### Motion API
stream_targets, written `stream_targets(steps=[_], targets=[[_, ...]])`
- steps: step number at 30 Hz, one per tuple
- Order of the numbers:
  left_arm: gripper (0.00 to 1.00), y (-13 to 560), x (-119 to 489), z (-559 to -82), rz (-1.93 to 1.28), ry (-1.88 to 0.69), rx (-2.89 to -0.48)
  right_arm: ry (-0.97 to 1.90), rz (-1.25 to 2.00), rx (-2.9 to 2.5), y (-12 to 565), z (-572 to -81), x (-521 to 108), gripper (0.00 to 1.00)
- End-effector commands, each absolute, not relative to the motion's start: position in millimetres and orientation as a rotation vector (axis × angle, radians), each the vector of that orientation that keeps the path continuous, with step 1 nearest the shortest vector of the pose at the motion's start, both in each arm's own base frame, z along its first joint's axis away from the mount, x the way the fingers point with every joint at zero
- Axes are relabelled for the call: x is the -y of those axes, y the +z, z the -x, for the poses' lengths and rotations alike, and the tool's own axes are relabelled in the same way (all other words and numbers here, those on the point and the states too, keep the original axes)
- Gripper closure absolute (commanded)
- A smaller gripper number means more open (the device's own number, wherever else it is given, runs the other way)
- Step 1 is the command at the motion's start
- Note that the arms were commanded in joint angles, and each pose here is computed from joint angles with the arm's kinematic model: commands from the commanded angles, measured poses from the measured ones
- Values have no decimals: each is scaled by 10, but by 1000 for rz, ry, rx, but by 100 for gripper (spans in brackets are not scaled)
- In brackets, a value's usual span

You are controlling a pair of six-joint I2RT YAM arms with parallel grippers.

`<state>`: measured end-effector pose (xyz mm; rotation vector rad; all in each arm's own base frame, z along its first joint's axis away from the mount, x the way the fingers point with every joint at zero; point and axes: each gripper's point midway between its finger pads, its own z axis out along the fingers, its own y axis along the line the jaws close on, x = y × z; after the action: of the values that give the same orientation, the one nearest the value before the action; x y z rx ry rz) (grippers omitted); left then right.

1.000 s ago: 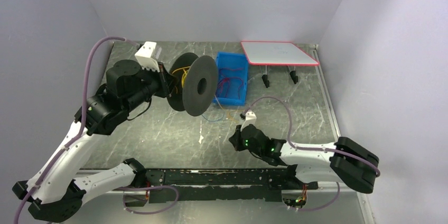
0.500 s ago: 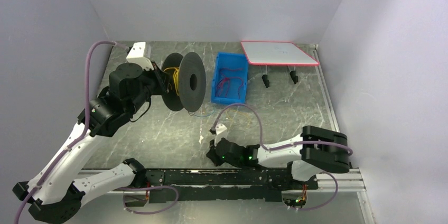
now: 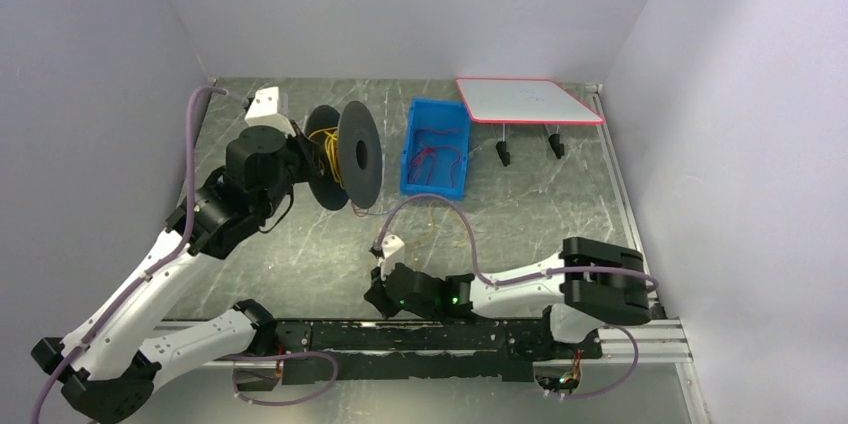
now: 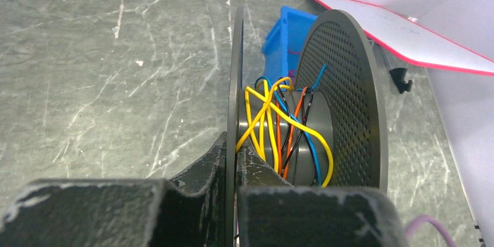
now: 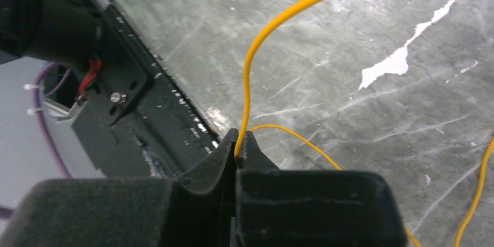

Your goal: Wrap the cables

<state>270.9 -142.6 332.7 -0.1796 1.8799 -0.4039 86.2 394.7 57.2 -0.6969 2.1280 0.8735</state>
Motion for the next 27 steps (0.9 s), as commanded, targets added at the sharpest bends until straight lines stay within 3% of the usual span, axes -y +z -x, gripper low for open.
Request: stream_targets(steps=[1,16,27], targets=[[93,3558,1345,-2856,302,-414,-1752,923,691,-2069,892,-786,-3981,100],[93,2972,1341,-2921,301,-309,-1859,1325,729,-1679,2200,-488,-4122,100],[93,2618,1366,-2921,266,-249,-1949,1215,783,-1596,2828,-619,-4244,100]])
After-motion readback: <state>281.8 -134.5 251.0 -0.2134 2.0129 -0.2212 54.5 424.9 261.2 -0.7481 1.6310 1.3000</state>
